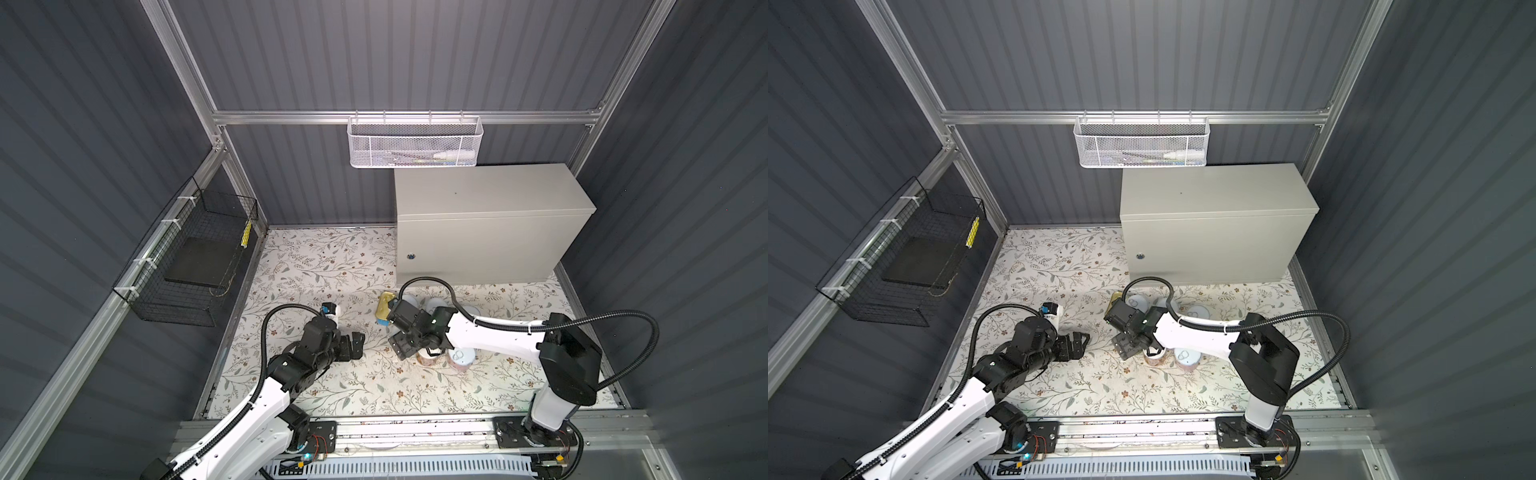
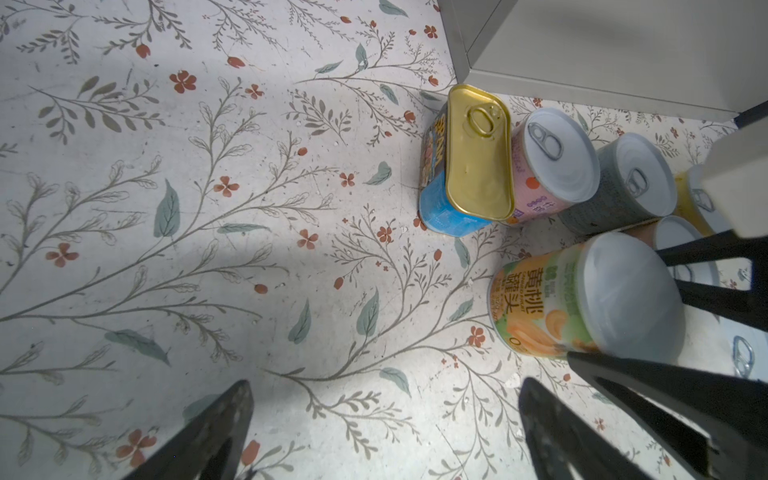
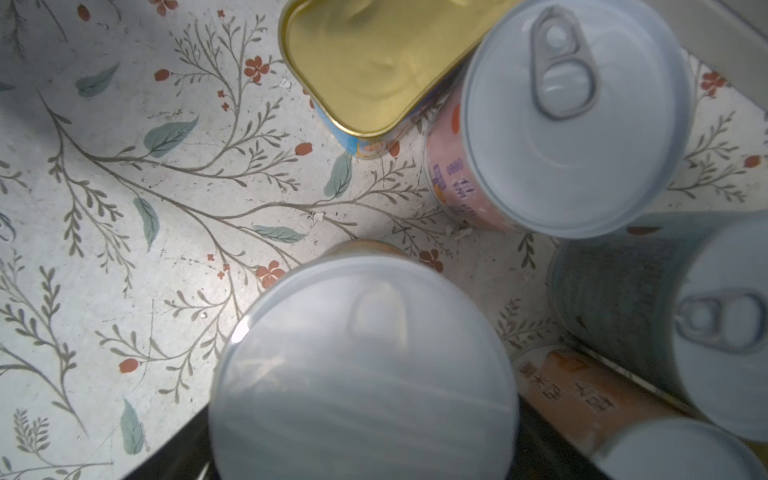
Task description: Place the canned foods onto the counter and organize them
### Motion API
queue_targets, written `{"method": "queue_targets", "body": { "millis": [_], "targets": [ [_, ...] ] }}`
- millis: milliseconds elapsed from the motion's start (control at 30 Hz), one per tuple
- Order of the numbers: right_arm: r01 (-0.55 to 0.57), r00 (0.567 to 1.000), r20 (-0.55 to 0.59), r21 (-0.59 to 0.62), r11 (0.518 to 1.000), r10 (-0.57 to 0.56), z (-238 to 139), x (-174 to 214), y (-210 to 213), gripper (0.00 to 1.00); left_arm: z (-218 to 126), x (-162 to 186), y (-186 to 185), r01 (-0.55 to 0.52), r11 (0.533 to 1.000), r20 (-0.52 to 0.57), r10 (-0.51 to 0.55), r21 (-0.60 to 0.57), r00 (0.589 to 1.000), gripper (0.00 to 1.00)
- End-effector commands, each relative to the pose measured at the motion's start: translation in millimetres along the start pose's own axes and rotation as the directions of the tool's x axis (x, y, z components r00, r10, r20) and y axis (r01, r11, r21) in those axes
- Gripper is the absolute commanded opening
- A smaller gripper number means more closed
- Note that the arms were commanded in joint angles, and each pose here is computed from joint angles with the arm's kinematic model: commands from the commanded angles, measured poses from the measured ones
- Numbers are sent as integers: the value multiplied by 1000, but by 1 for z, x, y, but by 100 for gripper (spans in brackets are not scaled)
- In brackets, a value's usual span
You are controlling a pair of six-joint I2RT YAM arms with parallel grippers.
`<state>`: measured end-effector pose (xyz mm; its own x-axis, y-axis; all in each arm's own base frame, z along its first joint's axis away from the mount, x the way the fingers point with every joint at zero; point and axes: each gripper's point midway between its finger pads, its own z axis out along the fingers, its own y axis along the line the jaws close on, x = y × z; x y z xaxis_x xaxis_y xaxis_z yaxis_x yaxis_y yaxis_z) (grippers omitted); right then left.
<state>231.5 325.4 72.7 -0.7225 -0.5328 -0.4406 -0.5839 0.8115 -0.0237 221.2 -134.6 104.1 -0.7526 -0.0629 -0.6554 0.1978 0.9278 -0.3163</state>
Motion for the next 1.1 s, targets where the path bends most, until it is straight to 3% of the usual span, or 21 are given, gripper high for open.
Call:
{"method": "queue_targets", "body": {
  "millis": [0,333,467,700,900,1067],
  "targets": [
    [-14,1000,23,1,1000,14,-1,-9,2,79,3,7,4,-21,1000,-17,21,-12,1000,100],
    [-49,996,64,-104,993,55,-13,-23,5,61,5,-6,-11,-64,996,38,62,61,997,100],
    [-50,993,96,-158,986,65,-27,-34,3,59,5,-10,-22,-114,987,56,108,111,993,100],
    [-52,991,107,-230,972,79,-55,-42,-4,57,-10,-26,-39,-175,964,196,135,201,971,100],
    [-66,984,139,-289,955,111,-80,-51,-10,57,-7,-27,-61,-238,922,210,179,304,961,100],
    [-91,977,152,-336,937,150,-94,-53,-20,57,-6,-26,-85,-300,858,228,220,417,948,100]
  ]
}}
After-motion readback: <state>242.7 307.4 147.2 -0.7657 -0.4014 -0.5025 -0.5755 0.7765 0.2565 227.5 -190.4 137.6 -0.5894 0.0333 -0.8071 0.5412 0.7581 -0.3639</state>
